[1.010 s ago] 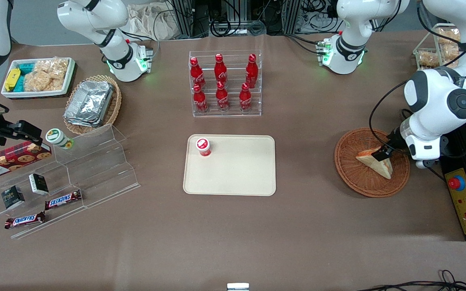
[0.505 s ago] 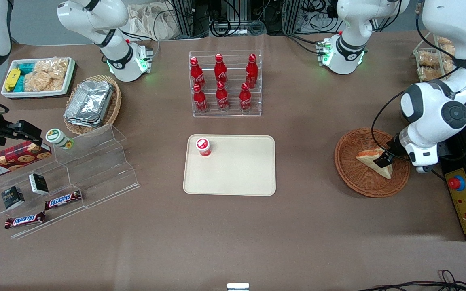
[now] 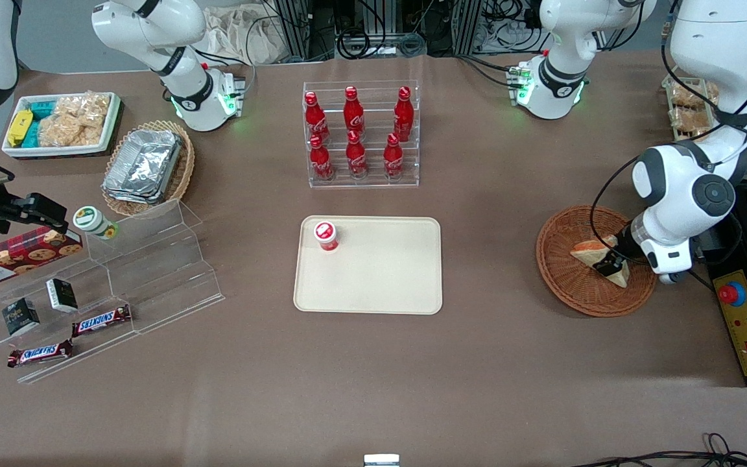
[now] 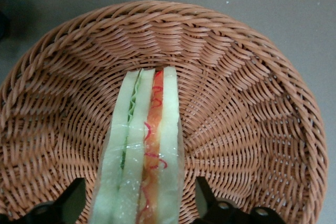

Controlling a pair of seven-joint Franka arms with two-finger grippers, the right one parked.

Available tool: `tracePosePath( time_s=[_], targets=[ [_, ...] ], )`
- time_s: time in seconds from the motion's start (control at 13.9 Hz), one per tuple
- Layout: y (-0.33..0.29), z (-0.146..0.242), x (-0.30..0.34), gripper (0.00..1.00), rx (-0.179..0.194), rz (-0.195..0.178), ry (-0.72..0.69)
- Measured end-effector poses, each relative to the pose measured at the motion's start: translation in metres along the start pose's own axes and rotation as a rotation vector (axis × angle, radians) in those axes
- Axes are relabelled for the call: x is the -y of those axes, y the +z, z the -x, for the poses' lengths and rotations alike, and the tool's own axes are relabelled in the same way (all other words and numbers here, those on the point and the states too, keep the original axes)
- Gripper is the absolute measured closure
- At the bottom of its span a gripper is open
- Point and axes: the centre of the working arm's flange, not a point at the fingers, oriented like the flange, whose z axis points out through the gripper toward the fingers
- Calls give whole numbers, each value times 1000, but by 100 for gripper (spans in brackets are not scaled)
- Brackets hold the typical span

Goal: Place sandwich from basket to tray
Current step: 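Close the left gripper on the triangular sandwich and lift it, then carry the sandwich with the left gripper over the white tray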

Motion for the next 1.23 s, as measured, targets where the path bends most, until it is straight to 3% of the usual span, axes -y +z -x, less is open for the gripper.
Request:
tracePosePath(
  time_s=[0.29,0.36,0.58,0.72,1.01,1.23],
  targets=[
    [-30,-10,-27,58,-37,49,-35],
    [-42,-14,-35,64,-26,36,-31],
    [-101,-28,-57,72,40,-45,-2],
    [-158,-28,-77,82,70,-69,75],
    [-263,35,-135,82,99,-45,373],
    [-293,97,-168,82,116,-8,653]
  ],
)
